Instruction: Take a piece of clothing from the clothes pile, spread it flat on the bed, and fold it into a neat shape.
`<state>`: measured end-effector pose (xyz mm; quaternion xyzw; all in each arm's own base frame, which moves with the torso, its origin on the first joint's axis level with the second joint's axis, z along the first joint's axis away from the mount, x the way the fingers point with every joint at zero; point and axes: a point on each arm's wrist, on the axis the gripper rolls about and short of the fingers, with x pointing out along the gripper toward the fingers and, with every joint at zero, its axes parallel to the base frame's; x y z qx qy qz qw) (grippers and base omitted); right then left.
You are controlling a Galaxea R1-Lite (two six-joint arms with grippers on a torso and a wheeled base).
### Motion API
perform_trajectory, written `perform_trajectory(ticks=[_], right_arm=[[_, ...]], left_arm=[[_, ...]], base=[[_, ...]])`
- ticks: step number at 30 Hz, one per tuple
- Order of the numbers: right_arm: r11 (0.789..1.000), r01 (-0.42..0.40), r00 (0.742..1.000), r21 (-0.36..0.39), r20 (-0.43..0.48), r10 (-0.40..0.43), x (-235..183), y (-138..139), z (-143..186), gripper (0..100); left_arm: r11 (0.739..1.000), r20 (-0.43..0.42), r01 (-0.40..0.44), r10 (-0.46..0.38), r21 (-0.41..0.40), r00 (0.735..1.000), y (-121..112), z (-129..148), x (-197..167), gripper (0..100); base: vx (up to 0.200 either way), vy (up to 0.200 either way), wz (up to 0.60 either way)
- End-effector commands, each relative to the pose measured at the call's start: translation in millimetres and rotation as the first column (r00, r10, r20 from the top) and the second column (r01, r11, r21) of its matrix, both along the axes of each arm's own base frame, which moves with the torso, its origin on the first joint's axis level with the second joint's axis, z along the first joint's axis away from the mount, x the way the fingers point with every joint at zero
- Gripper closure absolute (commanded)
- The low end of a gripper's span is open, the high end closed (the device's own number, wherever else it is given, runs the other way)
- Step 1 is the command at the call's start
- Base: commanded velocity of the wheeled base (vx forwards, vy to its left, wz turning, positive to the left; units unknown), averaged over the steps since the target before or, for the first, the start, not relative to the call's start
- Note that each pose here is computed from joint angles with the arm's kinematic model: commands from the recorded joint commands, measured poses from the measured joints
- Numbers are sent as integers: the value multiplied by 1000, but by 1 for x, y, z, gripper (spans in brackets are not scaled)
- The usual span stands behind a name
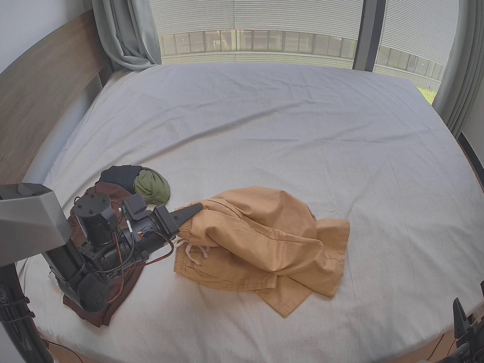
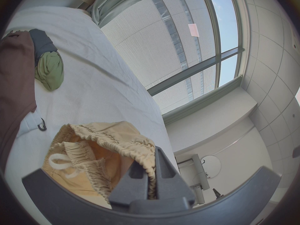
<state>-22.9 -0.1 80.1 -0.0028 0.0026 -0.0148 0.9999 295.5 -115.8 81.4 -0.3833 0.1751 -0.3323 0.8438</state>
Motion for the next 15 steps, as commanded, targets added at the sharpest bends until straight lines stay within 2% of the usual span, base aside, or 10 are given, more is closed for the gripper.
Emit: perform_trajectory(ticks=[1,6,15], right_arm=[[1000,3,1000,1,2,-3,0,0,-4,0],[1000,1,1000,1,8,-1,0,0,-4,0],[1000,3,1000,2,8,-3,0,0,-4,0]], left_arm=[[999,2,-26,26,34,1000,7,-8,6,100],[993,22,-49,47,112,999,14,-22,11,100],[990,7,-65,65,121,998,19,-31,17,100]], base=[[0,0,0],[0,0,0],[0,0,0]])
